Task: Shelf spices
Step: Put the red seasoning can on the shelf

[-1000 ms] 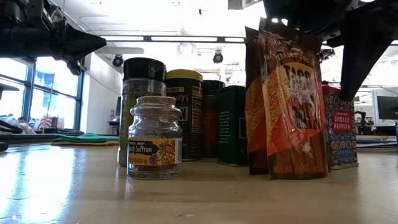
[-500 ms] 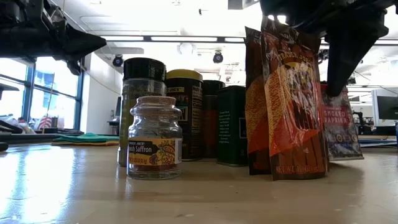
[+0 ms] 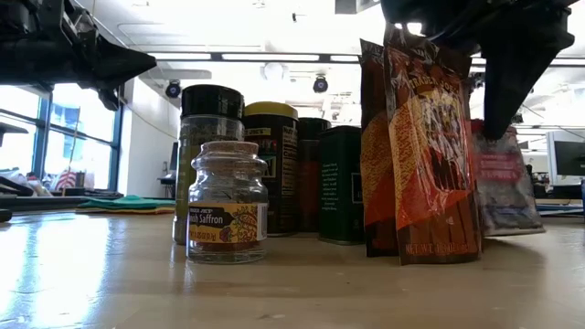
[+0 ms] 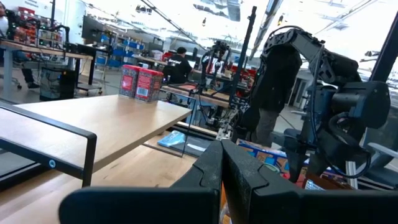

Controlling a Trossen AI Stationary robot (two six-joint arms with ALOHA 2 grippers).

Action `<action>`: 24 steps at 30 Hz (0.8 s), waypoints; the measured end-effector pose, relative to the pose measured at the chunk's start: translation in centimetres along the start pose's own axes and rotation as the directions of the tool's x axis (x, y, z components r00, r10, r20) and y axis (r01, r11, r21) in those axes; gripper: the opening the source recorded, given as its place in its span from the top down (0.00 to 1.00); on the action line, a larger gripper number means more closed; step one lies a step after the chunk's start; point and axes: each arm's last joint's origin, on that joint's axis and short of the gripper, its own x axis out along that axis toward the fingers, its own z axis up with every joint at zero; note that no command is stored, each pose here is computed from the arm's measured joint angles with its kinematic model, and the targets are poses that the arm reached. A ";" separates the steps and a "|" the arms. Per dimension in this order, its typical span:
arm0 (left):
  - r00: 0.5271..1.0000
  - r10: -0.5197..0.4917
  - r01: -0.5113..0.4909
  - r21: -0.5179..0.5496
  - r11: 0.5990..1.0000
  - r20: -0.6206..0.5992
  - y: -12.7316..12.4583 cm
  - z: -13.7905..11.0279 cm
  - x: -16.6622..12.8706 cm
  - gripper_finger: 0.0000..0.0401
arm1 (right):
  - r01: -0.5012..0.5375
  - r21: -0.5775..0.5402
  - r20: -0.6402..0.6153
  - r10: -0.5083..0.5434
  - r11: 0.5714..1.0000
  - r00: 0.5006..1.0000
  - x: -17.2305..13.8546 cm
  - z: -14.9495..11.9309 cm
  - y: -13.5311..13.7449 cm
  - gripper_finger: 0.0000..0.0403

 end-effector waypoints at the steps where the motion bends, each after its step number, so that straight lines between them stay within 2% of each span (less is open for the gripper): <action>1: 1.000 0.000 0.000 0.000 1.000 0.000 0.0 0.0 0.0 1.00 | -0.004 -0.001 -0.001 0.004 1.000 1.000 -0.2 0.1 0.0 0.58; 14: 1.000 0.000 0.000 0.000 1.000 0.000 0.0 0.0 0.0 1.00 | 0.005 0.016 0.011 -0.005 1.000 1.000 -1.2 0.5 0.7 0.58; 19: 1.000 0.000 0.000 0.000 1.000 0.000 0.0 0.0 0.0 1.00 | 0.033 0.078 -0.010 -0.032 0.996 0.999 -1.3 0.1 1.5 0.58; 24: 1.000 0.000 0.000 0.000 1.000 0.000 0.0 0.0 0.0 1.00 | 0.135 0.188 -0.005 -0.136 0.973 0.991 -1.4 -3.0 2.8 0.58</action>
